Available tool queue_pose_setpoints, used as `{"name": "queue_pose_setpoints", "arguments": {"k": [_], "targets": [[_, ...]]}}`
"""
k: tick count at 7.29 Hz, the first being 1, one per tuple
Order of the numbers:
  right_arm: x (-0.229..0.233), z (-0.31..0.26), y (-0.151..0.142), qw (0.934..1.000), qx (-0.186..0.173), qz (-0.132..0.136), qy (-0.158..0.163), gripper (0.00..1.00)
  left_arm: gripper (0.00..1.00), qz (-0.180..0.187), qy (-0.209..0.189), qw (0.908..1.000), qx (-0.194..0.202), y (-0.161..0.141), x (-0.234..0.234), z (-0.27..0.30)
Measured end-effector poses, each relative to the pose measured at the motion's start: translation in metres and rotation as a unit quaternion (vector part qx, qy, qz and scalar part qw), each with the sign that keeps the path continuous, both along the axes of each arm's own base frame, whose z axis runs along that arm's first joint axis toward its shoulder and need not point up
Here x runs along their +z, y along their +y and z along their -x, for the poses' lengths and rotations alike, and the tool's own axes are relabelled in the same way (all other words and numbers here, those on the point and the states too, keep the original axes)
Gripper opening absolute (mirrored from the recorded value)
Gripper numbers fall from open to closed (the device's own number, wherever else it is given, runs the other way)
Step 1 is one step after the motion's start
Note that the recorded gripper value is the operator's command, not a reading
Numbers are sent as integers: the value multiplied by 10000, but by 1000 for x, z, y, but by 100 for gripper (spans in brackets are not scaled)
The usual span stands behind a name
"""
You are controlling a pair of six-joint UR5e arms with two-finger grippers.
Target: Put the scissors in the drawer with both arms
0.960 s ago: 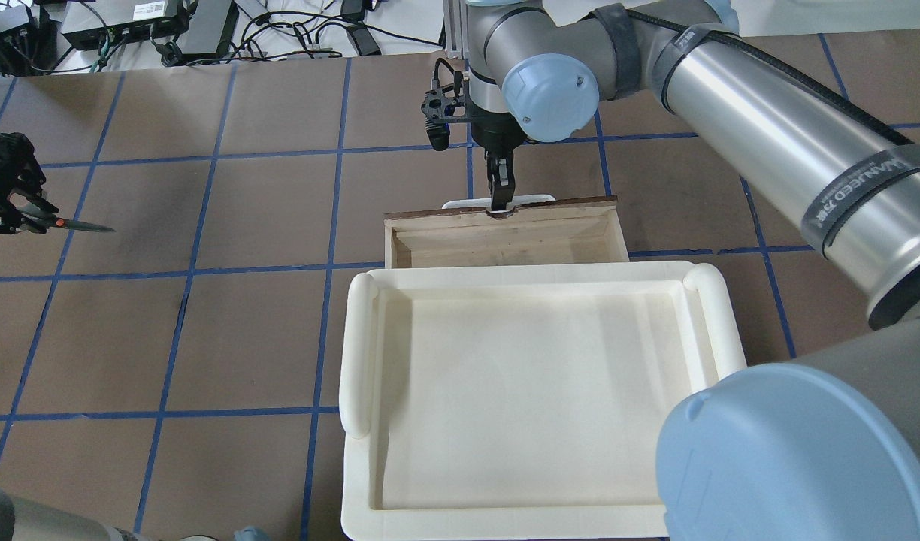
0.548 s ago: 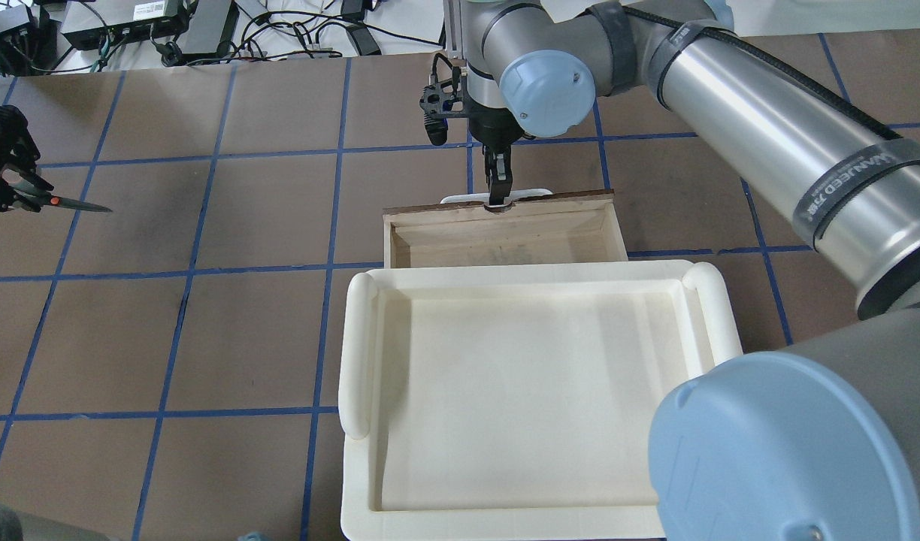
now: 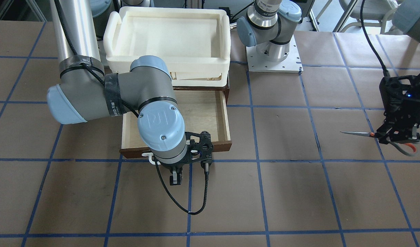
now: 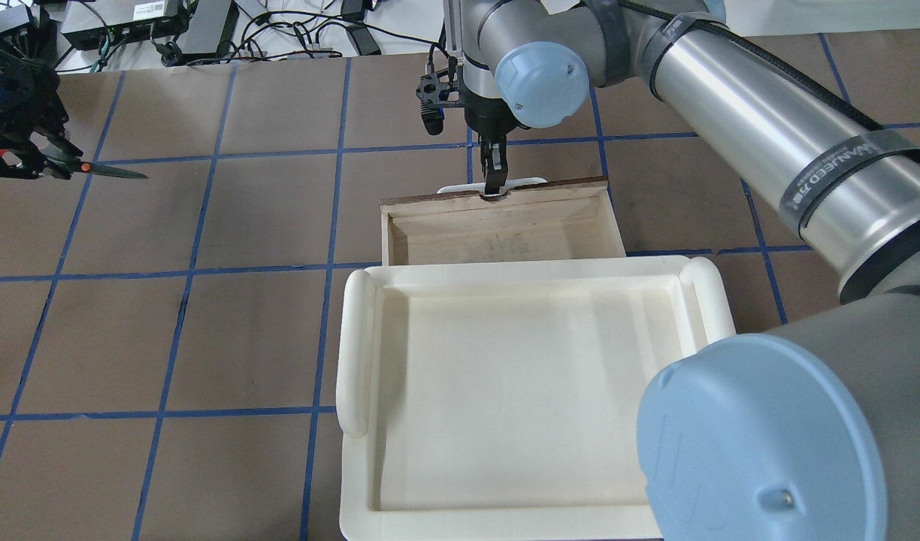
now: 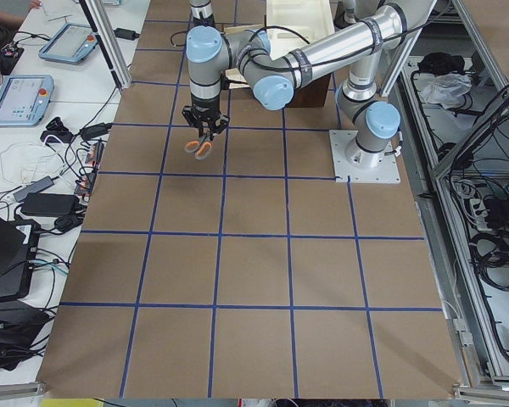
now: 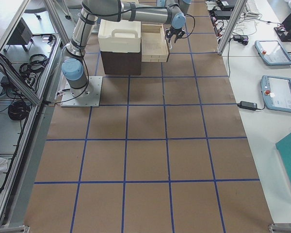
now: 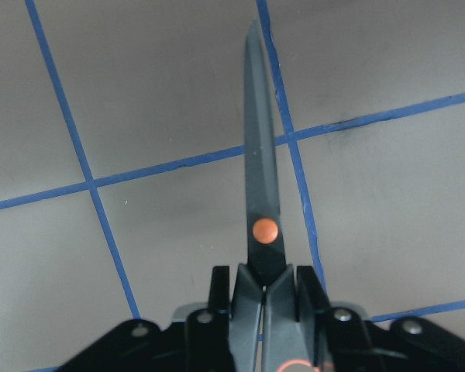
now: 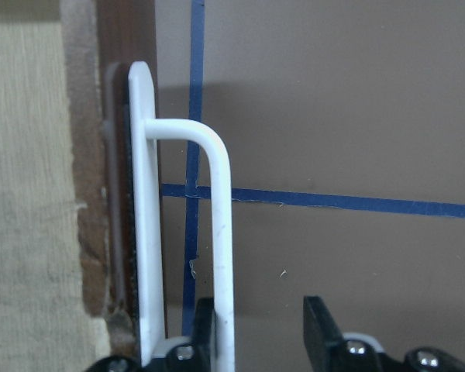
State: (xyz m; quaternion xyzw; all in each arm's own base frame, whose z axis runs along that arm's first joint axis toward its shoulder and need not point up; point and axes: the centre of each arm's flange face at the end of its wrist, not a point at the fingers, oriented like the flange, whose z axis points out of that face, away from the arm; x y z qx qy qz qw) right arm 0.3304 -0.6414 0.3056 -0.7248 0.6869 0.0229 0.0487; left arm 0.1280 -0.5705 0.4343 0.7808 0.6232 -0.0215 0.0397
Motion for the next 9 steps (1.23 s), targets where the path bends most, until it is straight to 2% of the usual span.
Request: {"name": "queue_pose_setpoints", "arguments": {"k": [1,2,3,4,5,7,9], "targets": [[-1,1,-2,10000,-14,14,-7,49,0,-26,19,10000,8,1,1,2],[-1,2,-3,10000,-24,28,-12,58,0,-36,44,10000,11,2,0,4],[0,4,-4,10000,-50,43,-19,94,0,-33,75,10000,9,2,0,4],[8,10,-6,9998,-172,93,-32,100,0,-13,106,9999,2,1,1,6],[28,23,-7,9989,-422,214,-48,100,0,24,145,9999,-11,1,3,8],[98,68,3,9929,-1072,518,-44,100,0,59,190,9998,-14,-2,16,30],[175,125,44,9815,-1842,507,103,100,0,-55,302,9992,256,-7,26,87]]}}
